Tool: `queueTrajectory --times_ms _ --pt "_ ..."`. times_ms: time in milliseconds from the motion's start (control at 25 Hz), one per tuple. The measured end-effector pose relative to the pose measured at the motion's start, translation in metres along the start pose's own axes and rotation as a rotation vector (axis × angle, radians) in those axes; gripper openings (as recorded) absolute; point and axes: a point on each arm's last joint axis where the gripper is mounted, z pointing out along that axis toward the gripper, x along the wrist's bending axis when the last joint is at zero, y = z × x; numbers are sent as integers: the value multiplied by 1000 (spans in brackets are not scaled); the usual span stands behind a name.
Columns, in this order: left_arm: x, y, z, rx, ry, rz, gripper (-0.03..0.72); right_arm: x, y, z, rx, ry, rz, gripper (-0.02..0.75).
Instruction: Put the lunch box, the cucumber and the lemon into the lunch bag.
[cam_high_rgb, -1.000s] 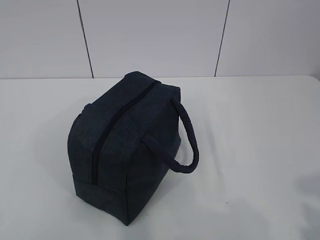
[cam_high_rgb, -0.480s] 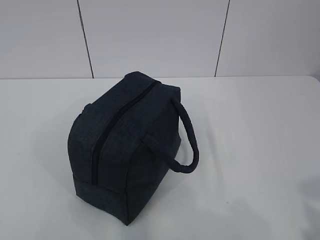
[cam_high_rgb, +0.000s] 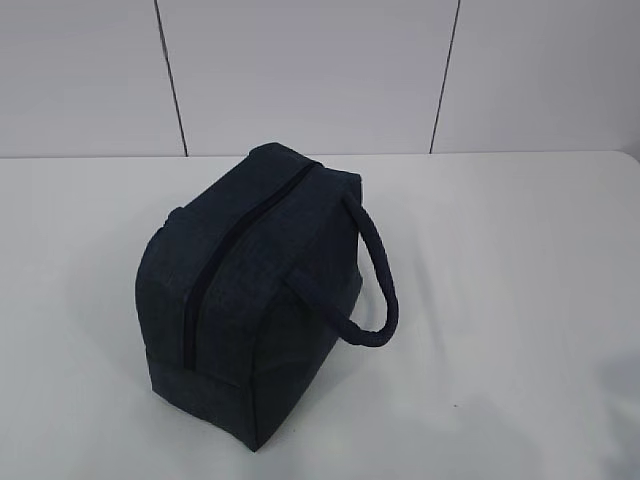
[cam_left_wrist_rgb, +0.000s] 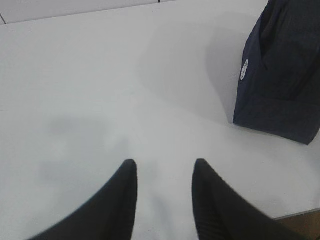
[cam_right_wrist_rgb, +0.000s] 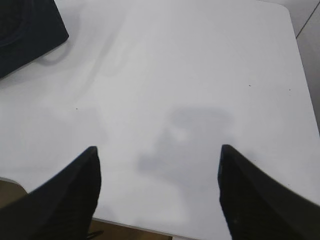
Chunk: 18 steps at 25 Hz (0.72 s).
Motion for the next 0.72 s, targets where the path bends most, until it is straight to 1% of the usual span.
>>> queueTrajectory --times_ms 520,720 --pt "0 0 0 0 0 0 265 0 0 0 0 0 0 554" --pt "0 0 0 0 0 0 249 0 0 0 0 0 2 554"
